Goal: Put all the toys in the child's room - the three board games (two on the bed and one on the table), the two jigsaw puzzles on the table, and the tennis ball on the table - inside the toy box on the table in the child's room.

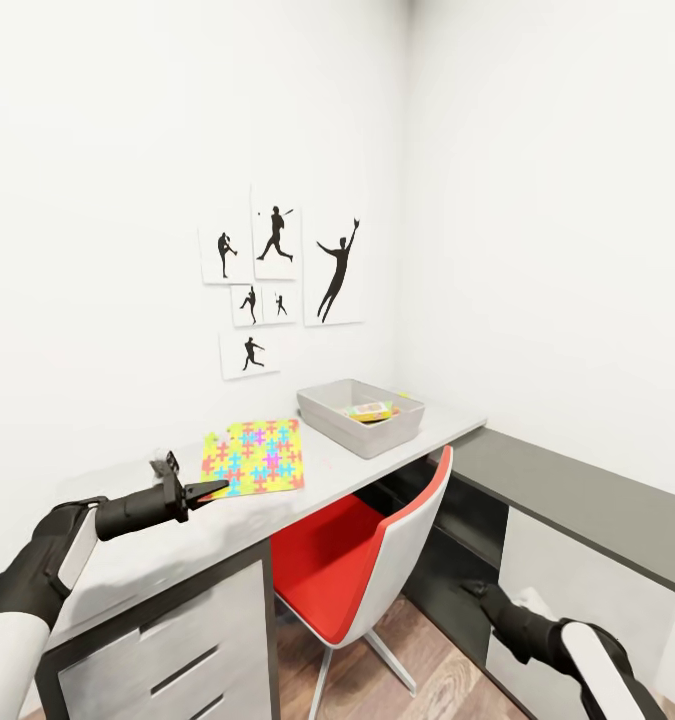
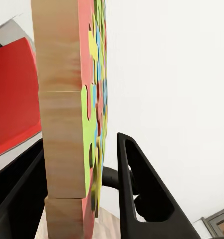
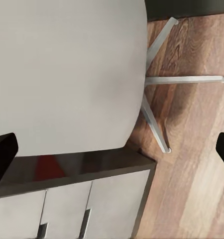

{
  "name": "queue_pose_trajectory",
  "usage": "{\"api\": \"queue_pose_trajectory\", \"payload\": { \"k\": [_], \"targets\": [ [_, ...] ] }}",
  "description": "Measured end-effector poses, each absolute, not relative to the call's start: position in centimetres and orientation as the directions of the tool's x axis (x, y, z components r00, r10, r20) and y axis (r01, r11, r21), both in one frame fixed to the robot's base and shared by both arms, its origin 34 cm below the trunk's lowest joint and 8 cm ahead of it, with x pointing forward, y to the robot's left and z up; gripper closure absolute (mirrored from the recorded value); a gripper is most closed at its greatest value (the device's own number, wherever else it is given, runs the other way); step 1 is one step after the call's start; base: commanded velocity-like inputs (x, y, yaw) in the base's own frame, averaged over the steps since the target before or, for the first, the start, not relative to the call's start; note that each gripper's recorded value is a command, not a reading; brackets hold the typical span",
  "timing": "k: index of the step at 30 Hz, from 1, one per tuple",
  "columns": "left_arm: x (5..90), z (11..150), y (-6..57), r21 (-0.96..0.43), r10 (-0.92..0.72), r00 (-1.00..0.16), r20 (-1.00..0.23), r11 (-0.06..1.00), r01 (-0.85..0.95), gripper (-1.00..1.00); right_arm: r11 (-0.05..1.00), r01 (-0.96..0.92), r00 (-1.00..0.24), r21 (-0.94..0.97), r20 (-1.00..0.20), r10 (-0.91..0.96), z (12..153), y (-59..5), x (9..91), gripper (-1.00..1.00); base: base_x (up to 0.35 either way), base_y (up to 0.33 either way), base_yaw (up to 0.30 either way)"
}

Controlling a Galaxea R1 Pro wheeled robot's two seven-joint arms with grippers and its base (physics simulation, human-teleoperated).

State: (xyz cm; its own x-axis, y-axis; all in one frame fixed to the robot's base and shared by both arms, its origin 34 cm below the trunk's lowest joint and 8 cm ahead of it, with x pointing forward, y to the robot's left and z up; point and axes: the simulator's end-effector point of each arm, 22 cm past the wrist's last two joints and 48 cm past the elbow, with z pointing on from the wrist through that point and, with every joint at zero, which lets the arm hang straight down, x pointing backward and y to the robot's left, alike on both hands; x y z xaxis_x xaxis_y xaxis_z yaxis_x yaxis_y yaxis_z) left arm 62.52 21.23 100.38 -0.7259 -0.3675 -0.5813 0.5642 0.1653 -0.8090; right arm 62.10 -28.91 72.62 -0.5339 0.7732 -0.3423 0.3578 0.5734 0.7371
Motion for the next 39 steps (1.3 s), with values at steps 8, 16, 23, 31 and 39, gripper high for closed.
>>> {"api": "queue_pose_trajectory", "payload": {
  "k": [8,16,23,31,39],
  "targets": [
    [62.6,101.9,21.3,-0.808,-0.367,-0.725,-0.583,0.166,0.565,1.00,0.592,0.226,-0.501,0.773,-0.429,0.751,79.9,-28.5,63.7,-1.00,0.000,0.000,0.000],
    [62.7,103.3,21.5,-0.808,-0.368,-0.724,-0.583,0.168,0.565,1.00,0.631,0.139,-0.496,0.764,-0.497,0.712,85.8,-29.1,64.0,-1.00,0.000,0.000,0.000],
    [62.8,104.5,21.5,-0.808,-0.368,-0.724,-0.583,0.169,0.565,1.00,0.610,0.149,-0.471,0.778,-0.487,0.735,88.4,-31.8,63.7,-1.00,0.000,0.000,0.000],
    [62.9,105.9,21.5,-0.808,-0.368,-0.725,-0.583,0.169,0.564,1.00,0.592,0.165,-0.458,0.789,-0.471,0.754,90.0,-33.3,63.4,-1.00,0.000,0.000,0.000],
    [63.0,107.2,21.5,-0.808,-0.368,-0.725,-0.583,0.169,0.564,1.00,0.590,0.167,-0.455,0.790,-0.469,0.757,91.3,-33.5,63.4,-1.00,0.000,0.000,0.000]
  ]
}}
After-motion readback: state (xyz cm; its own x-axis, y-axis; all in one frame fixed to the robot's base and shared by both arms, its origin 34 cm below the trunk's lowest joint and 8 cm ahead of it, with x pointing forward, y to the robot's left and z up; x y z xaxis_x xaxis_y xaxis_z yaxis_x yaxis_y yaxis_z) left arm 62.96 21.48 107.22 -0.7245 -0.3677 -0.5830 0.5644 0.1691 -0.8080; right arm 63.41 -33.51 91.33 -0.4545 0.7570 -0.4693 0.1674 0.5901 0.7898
